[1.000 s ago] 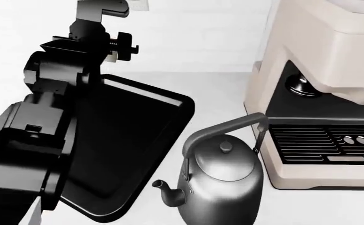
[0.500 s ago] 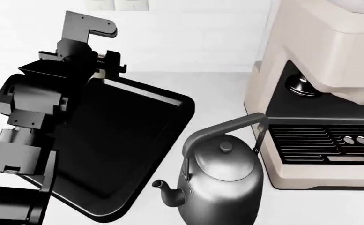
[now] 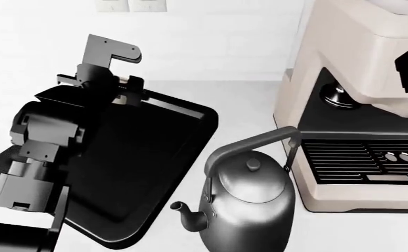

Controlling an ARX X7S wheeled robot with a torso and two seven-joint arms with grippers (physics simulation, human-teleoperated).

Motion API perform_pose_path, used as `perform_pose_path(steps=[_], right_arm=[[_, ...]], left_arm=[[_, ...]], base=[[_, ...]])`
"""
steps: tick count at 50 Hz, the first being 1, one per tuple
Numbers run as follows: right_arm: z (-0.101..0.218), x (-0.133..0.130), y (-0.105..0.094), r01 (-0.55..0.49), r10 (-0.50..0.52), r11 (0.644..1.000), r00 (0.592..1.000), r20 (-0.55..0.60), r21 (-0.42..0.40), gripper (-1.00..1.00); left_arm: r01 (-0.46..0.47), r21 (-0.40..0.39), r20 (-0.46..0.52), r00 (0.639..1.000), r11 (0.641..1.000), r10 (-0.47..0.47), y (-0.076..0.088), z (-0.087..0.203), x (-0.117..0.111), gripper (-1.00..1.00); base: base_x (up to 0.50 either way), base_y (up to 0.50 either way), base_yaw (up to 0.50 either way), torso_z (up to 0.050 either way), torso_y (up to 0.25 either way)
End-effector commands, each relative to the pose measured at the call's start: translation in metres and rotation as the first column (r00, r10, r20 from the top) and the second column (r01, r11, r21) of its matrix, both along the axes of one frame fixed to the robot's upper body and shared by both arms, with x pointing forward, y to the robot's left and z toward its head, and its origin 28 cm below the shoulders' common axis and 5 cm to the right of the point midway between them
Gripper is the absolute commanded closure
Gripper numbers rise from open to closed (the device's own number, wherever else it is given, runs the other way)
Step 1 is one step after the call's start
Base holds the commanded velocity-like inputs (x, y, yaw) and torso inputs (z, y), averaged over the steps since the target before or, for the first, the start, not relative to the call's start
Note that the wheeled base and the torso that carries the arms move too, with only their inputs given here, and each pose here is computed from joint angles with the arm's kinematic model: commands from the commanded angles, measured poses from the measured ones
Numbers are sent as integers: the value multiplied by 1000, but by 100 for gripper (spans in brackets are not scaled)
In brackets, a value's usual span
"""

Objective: Pick the kettle from the counter and place it on the tray. Then pick the mug from the cabinet and place it on the tray. Then close the cabinet doors.

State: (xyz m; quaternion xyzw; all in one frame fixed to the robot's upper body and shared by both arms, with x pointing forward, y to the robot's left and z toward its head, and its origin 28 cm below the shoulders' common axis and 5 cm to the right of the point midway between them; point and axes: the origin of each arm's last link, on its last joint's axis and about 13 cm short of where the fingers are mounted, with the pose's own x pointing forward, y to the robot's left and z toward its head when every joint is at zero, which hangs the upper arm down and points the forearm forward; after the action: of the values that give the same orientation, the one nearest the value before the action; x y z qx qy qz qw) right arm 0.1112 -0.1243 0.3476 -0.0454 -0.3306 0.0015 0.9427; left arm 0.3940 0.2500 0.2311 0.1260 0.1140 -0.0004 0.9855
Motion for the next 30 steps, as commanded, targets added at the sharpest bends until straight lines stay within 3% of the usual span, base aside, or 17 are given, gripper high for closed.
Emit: perform_pose_path(steps=[1, 16, 17, 30], right_arm=[[-1, 1, 0, 0, 0, 1000, 1000, -2, 3, -100], [-4, 2, -1, 1, -1, 1000, 1000, -6, 3, -100], [-4, 2, -1, 1, -1, 1000, 1000, -7, 3, -100], [-5, 2, -1, 2, -2, 1000, 1000, -10, 6, -100]], left_arm=[[0, -3, -10, 1000, 1000, 0, -3, -9, 1, 100], [1, -13, -28, 1000, 1000, -2, -3, -18, 4, 100], [0, -13, -28, 1000, 1000, -1, -3, -18, 4, -100], [-15, -22, -30, 999, 1000, 15, -1, -18, 5, -100]], base=[[0, 0, 0, 0, 0], [0, 0, 0, 0, 1], [0, 0, 0, 0, 0], [0, 0, 0, 0, 0]])
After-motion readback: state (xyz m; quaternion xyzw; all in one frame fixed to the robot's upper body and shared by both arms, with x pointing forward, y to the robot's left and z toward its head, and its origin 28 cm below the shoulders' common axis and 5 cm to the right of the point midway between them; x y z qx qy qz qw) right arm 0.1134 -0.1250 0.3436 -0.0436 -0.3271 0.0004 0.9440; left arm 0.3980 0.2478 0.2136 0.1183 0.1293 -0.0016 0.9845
